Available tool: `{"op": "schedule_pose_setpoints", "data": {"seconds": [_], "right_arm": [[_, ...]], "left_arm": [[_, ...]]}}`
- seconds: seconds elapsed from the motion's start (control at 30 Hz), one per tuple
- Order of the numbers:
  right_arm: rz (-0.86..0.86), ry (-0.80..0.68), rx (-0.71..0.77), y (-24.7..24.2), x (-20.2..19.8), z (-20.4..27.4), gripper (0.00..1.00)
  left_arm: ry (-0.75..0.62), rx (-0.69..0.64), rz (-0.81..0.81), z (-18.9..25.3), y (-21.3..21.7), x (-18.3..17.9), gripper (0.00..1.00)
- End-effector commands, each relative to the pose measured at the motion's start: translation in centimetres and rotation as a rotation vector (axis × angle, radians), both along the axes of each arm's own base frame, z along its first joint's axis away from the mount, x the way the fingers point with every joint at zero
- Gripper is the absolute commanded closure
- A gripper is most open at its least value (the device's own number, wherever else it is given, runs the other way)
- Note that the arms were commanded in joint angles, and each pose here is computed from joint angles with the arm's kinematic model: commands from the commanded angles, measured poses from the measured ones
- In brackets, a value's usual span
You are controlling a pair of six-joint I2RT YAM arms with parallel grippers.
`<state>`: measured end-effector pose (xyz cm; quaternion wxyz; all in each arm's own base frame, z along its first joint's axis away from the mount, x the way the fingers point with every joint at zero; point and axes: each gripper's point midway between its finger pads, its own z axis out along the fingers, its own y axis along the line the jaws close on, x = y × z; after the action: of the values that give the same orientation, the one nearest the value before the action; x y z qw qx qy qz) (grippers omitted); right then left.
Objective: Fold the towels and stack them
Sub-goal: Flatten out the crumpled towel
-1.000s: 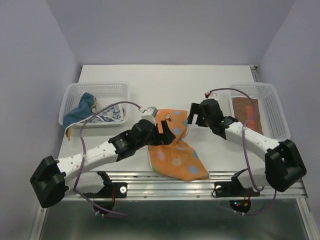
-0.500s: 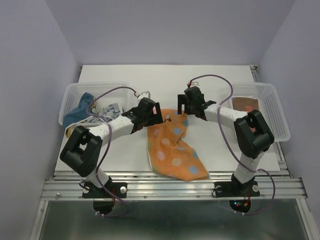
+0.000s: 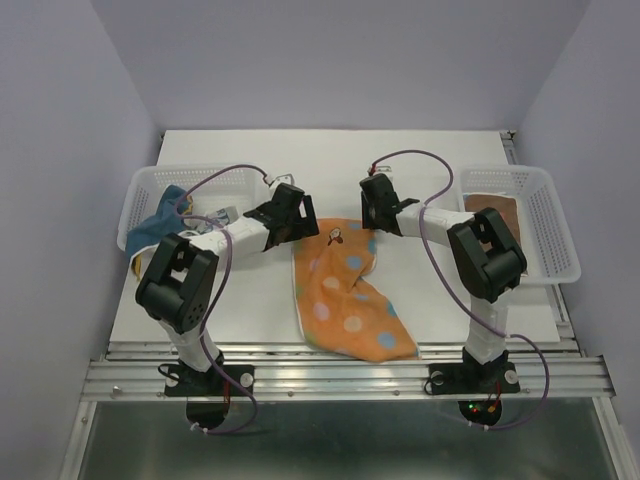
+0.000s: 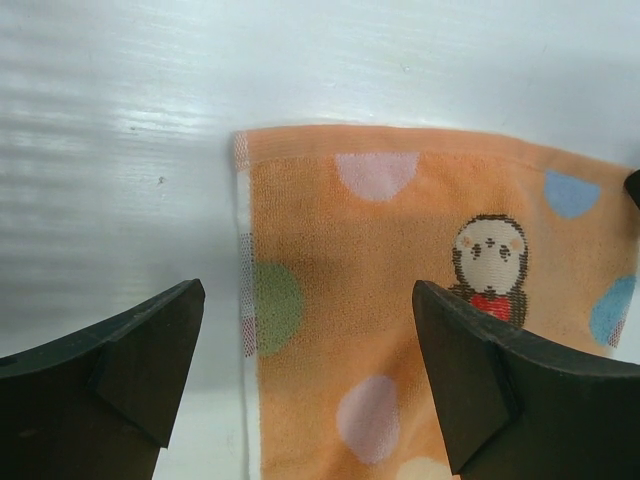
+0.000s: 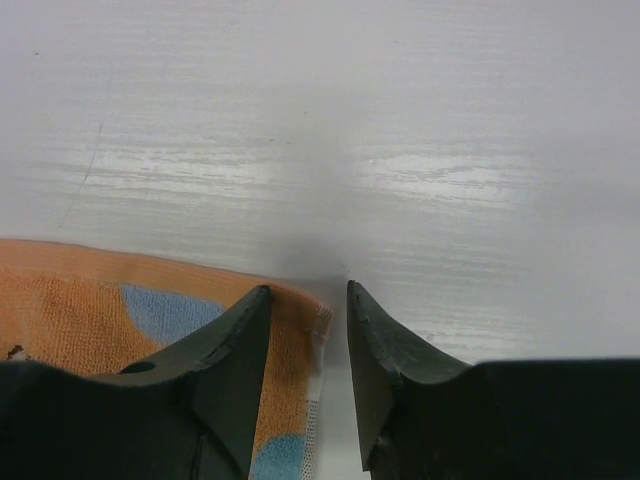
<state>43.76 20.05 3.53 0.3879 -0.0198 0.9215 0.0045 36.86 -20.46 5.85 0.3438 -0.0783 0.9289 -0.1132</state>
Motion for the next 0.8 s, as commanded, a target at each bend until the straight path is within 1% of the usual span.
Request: {"op": "schedule_pose_setpoints", "data": {"seconds": [0.0, 0.03, 0.07, 0.2, 0.3, 0.33, 0.43, 0.5, 0.57, 0.77], "right_arm": [[-0.028, -0.042, 0.008, 0.2, 1.2, 0.5, 0.61], [-0.029, -0.041, 0.010, 0.1, 1.2, 0.5, 0.62], [-0.032, -0.029, 0.008, 0.0, 1.1, 0.2, 0.68], [-0.045, 0.014, 0.014, -0.5, 0.2, -1.3, 0.71], [-0.043, 0.017, 0.022, -0.8, -0.1, -1.6, 0.79], [-0.037, 0.021, 0.025, -0.8, -0.4, -1.7, 0.84], [-0.018, 0.022, 0.026, -0.7, -0.5, -1.8, 0.90], [-0.012, 0.011, 0.017, -1.0, -0.6, -1.5, 0.97], [-0.010, 0.004, 0.014, -1.3, -0.6, -1.3, 0.99], [0.034, 0.010, 0.011, -0.9, -0.6, -1.3, 0.99]], "left_arm": [[-0.042, -0.007, -0.002, 1.4, -0.1, 1.7, 0.03], [-0.039, -0.006, 0.000, 1.3, 0.0, 1.8, 0.04], [-0.036, -0.005, 0.001, 1.2, 0.1, 1.9, 0.04], [-0.018, -0.006, 0.002, 0.5, 0.2, 2.2, 0.05], [-0.016, -0.009, -0.004, 0.3, -0.1, 2.5, 0.05], [-0.012, -0.011, -0.003, 0.2, -0.1, 2.5, 0.05], [-0.001, -0.001, 0.001, -0.4, 0.0, 2.8, 0.05], [0.009, 0.002, 0.005, -0.9, 0.0, 2.9, 0.07], [0.016, 0.008, 0.008, -1.3, 0.1, 3.1, 0.07], [0.002, 0.035, 0.022, -1.4, 0.2, 4.9, 0.11]]}}
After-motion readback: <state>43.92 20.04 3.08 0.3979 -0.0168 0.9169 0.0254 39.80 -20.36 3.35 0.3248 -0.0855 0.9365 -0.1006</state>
